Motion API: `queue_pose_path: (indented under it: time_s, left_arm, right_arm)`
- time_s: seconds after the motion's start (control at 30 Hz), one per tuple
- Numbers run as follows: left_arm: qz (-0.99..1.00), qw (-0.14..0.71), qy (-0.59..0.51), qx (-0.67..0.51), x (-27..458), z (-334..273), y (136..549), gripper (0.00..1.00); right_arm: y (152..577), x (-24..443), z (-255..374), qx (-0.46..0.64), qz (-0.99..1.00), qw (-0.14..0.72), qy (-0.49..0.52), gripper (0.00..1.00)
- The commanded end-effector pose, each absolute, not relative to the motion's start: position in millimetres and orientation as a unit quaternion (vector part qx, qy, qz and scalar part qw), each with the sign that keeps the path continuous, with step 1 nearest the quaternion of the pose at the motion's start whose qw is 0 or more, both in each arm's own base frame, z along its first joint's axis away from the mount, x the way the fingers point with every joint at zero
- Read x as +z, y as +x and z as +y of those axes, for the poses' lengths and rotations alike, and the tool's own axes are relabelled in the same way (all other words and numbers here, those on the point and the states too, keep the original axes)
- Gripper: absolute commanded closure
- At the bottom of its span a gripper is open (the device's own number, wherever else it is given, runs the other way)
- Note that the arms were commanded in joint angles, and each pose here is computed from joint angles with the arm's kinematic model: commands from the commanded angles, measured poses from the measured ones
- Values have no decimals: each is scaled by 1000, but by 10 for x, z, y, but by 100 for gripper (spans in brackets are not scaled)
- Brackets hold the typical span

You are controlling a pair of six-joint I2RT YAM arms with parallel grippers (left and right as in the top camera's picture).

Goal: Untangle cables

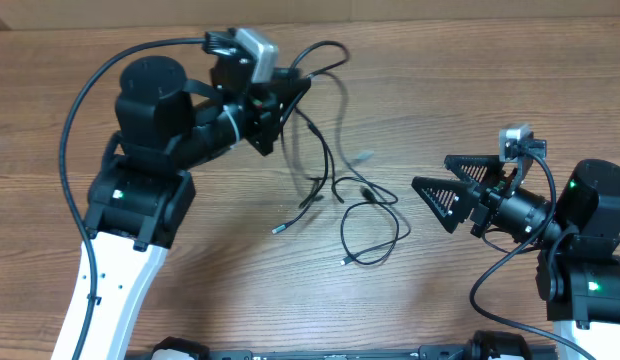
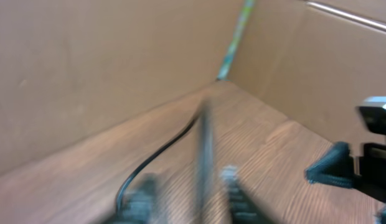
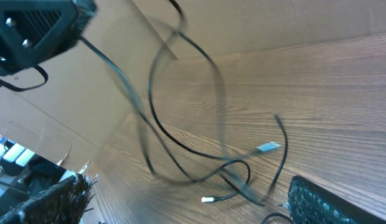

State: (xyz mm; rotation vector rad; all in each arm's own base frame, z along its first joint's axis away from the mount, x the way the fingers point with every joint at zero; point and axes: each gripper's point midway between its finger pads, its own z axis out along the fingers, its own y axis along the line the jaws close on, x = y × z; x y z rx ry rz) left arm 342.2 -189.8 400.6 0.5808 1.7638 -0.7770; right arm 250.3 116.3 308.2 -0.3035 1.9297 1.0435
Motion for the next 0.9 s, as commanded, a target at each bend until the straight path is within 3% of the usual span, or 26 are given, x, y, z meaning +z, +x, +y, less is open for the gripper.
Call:
queue_pose_path:
  time_s: [0.0,0.07,0.17,0.2,0.27,0.87]
  left_arm:
    - [752,542,208,-312,4097,-1697,3446,52]
    - [764,531,198,-308,4021,-1637,3452,50]
    - [776,521,188,-302,3950,-1579,3460,34]
    - [781,518,184,-298,3920,-1560,3464,28]
    - [797,507,168,-282,3822,-1497,3478,0]
    - [917,379,44,-114,2961,-819,3289,0]
  right_arm:
    - [2510,3109,1150,413,779,455,-123,0]
    - [2519,3094,1149,414,781,452,-122,0]
    - [2531,3045,1147,417,786,442,-115,0]
    - [2539,3022,1147,418,788,437,-113,0]
    - [2553,2976,1145,420,793,428,-107,0]
    - [2828,2460,1053,412,840,349,-44,0]
